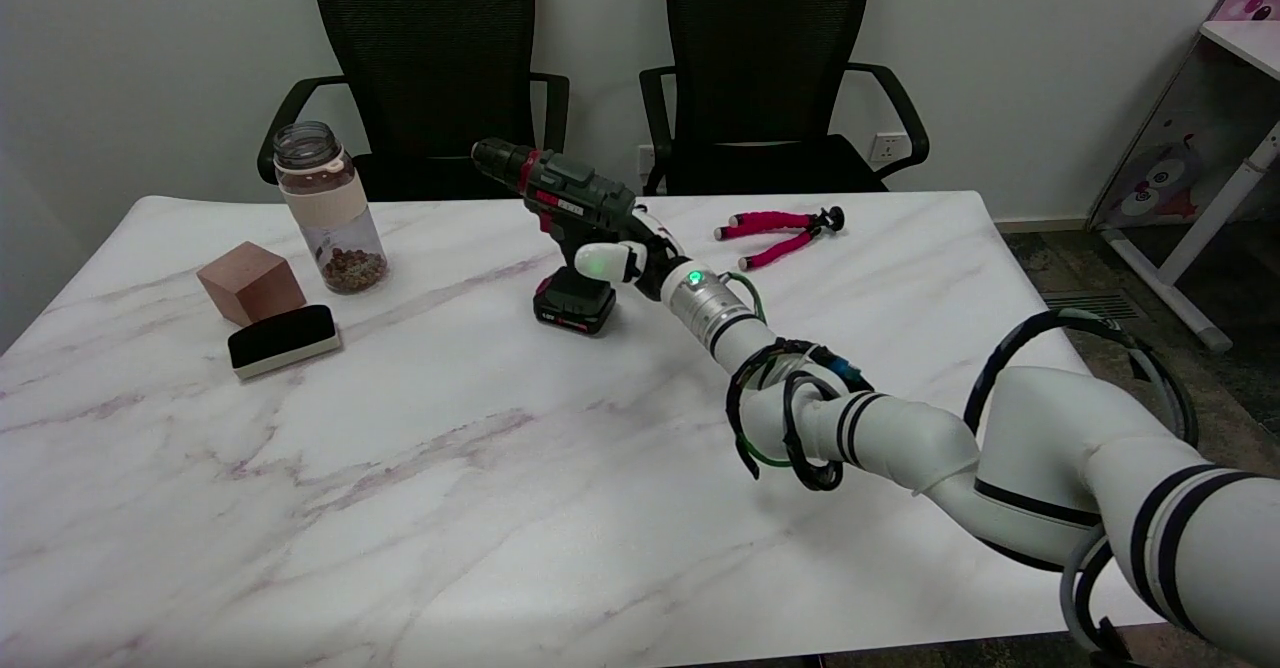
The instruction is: Pick up the power screwdriver.
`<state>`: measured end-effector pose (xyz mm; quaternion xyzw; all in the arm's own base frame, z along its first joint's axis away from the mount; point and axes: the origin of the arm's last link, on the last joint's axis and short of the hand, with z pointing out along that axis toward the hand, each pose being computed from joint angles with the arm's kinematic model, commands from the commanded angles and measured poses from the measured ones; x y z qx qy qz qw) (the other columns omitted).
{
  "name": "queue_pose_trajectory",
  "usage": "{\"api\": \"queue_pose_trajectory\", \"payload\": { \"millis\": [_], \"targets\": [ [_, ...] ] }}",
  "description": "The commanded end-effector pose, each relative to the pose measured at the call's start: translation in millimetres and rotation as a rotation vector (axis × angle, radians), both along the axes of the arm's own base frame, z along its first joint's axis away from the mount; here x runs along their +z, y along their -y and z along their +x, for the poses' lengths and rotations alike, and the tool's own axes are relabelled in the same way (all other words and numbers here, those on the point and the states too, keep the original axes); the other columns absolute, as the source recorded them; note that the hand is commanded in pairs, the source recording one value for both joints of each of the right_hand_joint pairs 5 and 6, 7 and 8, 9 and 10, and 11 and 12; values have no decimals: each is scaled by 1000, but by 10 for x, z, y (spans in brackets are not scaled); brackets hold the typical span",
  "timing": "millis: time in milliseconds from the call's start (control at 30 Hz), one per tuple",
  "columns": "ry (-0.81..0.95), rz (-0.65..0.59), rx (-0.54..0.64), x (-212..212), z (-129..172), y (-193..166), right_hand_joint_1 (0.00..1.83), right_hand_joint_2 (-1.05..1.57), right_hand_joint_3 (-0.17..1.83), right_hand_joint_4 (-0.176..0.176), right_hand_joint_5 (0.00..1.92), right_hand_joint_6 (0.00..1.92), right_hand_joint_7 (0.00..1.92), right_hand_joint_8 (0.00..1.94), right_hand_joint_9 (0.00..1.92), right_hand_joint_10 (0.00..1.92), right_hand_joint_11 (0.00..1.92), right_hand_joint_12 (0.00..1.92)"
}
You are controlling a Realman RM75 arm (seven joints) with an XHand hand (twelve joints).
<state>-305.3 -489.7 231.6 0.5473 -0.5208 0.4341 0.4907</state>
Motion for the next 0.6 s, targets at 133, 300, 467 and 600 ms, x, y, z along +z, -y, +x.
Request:
{"api": "queue_pose_trajectory", "payload": {
  "millis": [133, 300, 467, 600],
  "targets": [
    [6, 10, -15, -121, 12, 32, 1016, -603, 711, 168, 115, 115, 115, 115, 317, 317, 63, 63],
    [8, 11, -12, -127, 25, 37, 1022, -593, 724, 164, 123, 123, 123, 123, 313, 313, 14, 14],
    [14, 12, -7, -134, 37, 39, 1033, -570, 738, 165, 132, 132, 132, 132, 329, 329, 24, 24],
    [17, 20, -1, -160, 46, 33, 1048, -515, 745, 165, 135, 135, 135, 135, 345, 345, 68, 68]
  ]
}}
